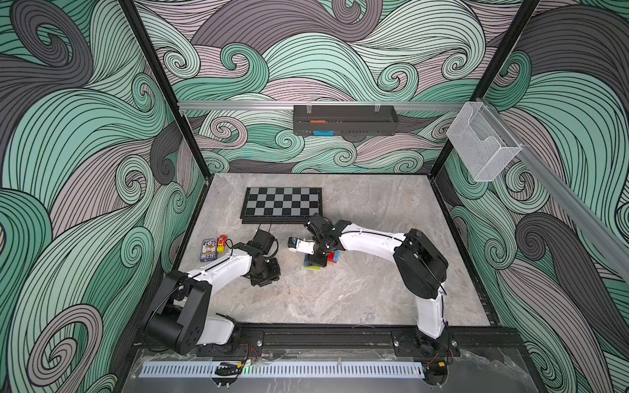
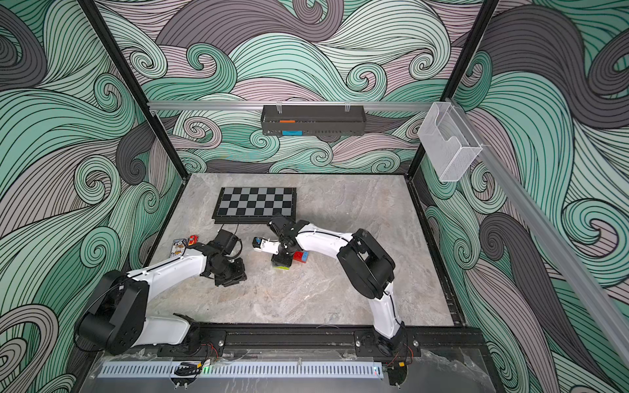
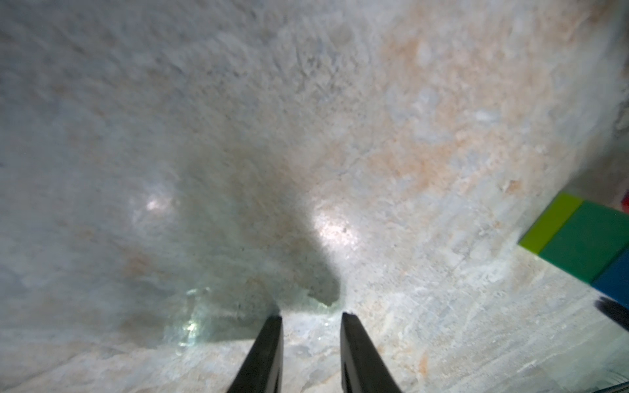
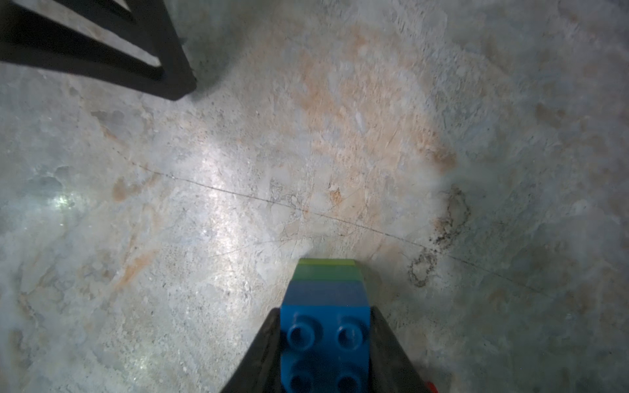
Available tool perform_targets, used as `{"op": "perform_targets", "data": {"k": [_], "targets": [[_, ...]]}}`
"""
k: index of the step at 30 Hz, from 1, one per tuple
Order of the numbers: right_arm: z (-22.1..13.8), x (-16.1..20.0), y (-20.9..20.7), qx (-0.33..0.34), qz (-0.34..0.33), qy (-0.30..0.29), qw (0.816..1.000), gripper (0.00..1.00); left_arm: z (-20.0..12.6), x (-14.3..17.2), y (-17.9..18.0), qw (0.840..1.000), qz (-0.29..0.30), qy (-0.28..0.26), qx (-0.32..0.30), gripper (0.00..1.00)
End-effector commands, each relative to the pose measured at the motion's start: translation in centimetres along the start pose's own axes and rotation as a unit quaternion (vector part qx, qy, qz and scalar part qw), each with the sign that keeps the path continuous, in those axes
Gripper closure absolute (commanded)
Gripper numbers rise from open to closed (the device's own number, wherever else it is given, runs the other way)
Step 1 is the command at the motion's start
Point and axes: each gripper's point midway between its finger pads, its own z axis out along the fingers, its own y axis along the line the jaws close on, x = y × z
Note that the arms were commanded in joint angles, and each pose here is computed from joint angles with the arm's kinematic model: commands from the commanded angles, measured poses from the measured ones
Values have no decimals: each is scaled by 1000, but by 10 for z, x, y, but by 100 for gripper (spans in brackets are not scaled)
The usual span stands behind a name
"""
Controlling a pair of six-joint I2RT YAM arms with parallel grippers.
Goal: Assemble the number 5 with lego
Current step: Assemble the lego brick with the lego brick.
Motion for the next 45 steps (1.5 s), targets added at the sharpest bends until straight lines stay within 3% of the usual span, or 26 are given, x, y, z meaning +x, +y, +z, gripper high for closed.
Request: {"op": "perform_targets", "data": {"k": [1,7,14,27,45], "targets": [[8,31,5,-10,-5,50,999,64,6,5,5,1000,-1,16,-11,67],[9,33,2,-17,-8,50,999,64,5,6,7,1000,-1,15,-13,67],[23,51,10,-34,-4,92,995,70,6,5,7,1000,-1,16,-13,67],[35,52,23,-59,-27,128,990,74,5,5,7,1000,-1,15,-15,68],[18,20,45,-65,-16,93,993,72,5,4,8,1000,-3,15,-17,67]]}}
